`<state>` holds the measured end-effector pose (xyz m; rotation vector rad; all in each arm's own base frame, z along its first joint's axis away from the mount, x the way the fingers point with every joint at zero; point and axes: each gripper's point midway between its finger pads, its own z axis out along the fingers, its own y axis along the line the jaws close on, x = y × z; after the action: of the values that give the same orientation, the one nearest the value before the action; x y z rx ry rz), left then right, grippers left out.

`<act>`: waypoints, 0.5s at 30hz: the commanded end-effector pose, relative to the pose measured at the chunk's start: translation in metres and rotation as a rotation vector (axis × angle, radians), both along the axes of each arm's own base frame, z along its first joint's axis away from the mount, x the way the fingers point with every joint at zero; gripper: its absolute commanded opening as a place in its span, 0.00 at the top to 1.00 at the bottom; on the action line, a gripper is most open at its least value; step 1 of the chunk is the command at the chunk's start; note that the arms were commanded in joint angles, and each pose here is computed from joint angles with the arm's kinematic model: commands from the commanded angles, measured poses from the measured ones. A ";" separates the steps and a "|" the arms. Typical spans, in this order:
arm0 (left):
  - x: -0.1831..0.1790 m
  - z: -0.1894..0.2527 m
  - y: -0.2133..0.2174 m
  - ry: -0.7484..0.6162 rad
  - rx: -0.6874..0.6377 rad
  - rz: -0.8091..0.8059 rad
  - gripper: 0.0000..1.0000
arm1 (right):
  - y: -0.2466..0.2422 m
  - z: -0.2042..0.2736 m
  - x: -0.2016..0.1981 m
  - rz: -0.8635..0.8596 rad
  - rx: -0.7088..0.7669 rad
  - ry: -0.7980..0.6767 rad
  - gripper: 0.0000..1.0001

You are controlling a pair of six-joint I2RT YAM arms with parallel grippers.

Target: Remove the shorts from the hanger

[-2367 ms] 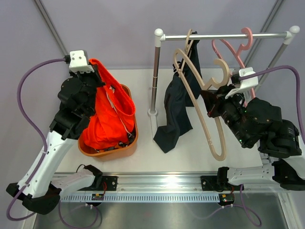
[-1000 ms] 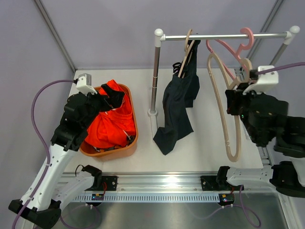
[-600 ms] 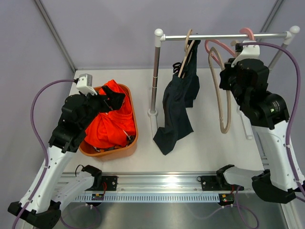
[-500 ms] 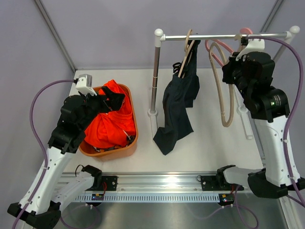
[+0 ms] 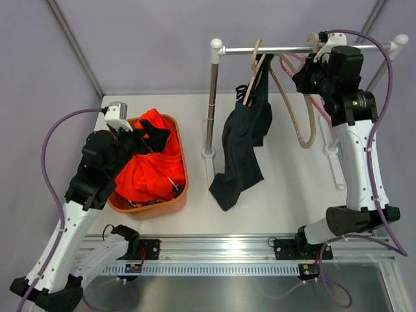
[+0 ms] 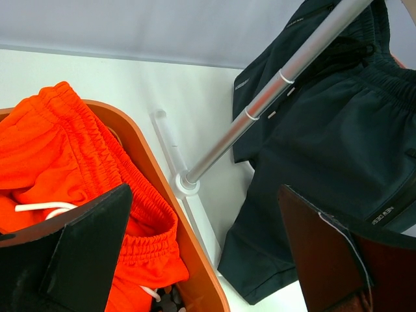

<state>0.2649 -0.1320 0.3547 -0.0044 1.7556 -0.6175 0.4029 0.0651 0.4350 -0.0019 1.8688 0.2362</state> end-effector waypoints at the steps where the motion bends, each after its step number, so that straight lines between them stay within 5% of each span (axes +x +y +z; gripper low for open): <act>1: -0.002 0.002 -0.005 -0.027 0.007 -0.037 0.01 | -0.002 0.020 0.009 0.003 0.000 -0.064 1.00; 11: 0.001 -0.007 -0.008 -0.012 0.012 -0.047 0.01 | -0.017 -0.009 -0.006 -0.087 0.013 0.005 1.00; 15: 0.002 -0.011 -0.009 -0.005 0.012 -0.051 0.01 | -0.020 -0.003 -0.022 -0.107 0.033 -0.010 0.74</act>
<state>0.2660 -0.1352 0.3357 0.0094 1.7978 -0.6184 0.3952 0.0558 0.4260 0.0648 1.8653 0.2156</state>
